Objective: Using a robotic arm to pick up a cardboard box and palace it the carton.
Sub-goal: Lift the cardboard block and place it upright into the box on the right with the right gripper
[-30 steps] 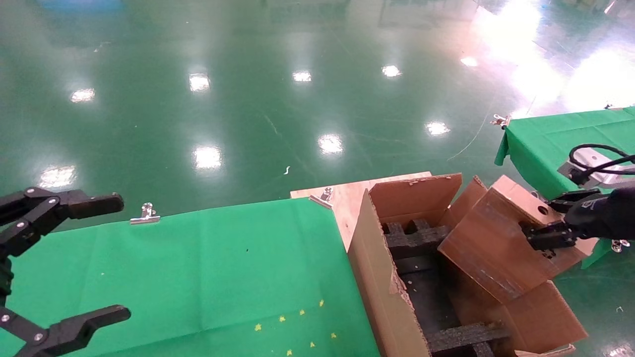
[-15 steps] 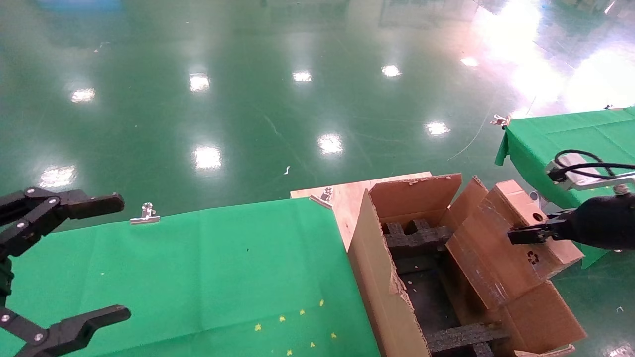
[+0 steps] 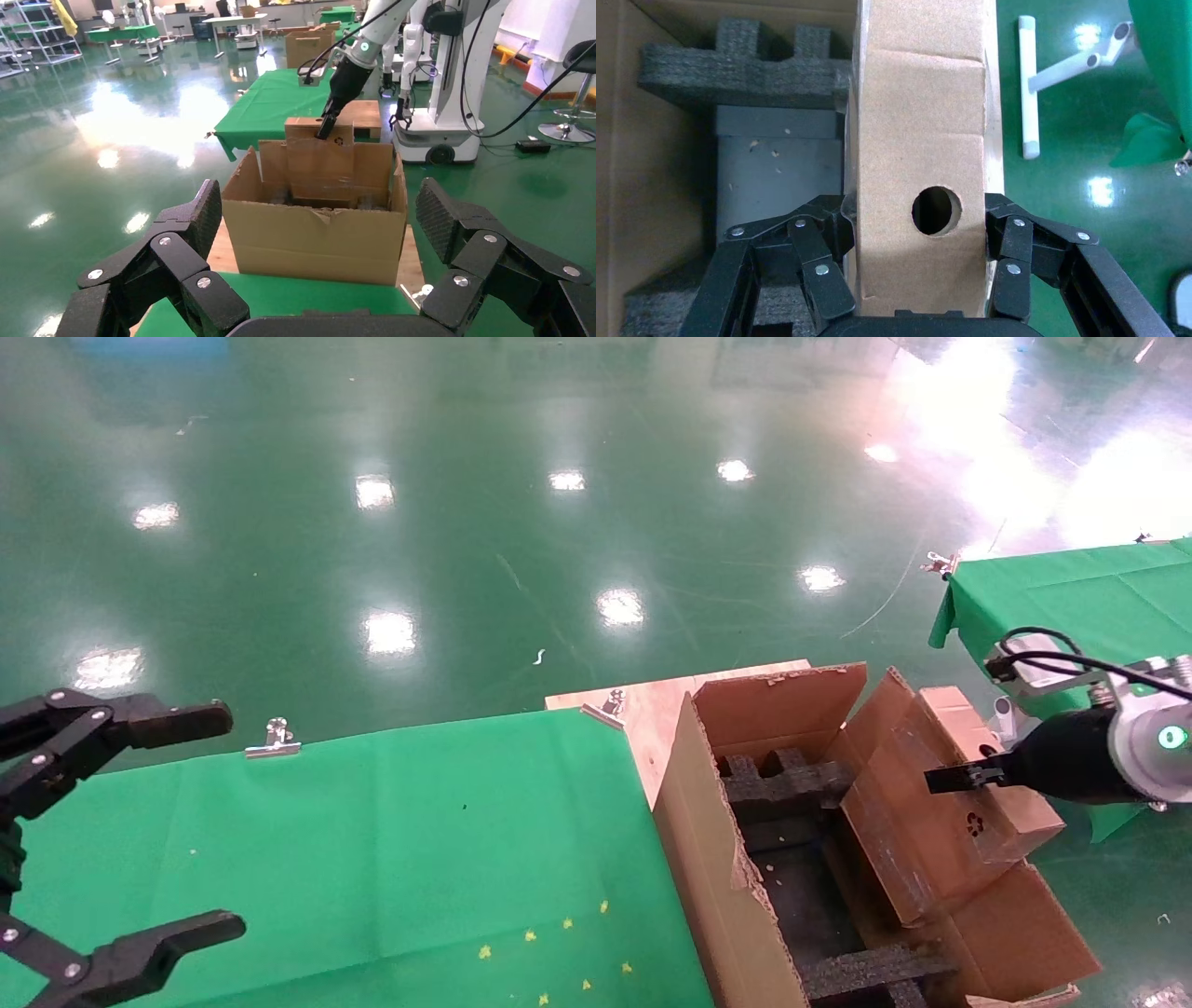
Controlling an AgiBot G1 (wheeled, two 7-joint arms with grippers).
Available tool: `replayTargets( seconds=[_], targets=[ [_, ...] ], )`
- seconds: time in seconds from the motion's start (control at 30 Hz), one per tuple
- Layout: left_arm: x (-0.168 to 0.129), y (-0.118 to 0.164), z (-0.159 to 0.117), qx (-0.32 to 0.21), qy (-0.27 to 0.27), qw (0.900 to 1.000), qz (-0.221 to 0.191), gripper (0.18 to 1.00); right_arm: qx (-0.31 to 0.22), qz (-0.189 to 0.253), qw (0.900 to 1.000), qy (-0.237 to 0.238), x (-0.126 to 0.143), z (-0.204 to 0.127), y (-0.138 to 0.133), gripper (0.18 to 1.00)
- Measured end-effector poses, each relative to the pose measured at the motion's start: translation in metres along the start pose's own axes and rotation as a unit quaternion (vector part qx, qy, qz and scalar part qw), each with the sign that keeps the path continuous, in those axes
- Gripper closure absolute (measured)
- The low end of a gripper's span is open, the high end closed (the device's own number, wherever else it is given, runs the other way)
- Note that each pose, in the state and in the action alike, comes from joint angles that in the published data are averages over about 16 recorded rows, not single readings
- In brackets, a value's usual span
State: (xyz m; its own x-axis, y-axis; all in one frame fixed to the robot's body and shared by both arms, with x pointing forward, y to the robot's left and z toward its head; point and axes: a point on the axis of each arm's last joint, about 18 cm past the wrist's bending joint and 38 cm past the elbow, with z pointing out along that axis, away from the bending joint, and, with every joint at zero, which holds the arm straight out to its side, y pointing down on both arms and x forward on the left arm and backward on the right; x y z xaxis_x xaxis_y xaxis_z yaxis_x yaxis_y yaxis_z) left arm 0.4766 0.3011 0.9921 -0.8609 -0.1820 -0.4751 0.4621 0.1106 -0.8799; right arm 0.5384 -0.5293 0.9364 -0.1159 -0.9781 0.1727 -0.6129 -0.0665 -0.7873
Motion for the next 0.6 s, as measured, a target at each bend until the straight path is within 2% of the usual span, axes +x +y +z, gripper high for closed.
replayTargets(
  seconds=[0.6],
  targets=[
    [0.0,0.0,0.0,0.0,0.0,1.0,0.0,0.183,-0.02,-0.009,1.0,0.02,-0.017,0.035,0.016,0.884]
  ],
)
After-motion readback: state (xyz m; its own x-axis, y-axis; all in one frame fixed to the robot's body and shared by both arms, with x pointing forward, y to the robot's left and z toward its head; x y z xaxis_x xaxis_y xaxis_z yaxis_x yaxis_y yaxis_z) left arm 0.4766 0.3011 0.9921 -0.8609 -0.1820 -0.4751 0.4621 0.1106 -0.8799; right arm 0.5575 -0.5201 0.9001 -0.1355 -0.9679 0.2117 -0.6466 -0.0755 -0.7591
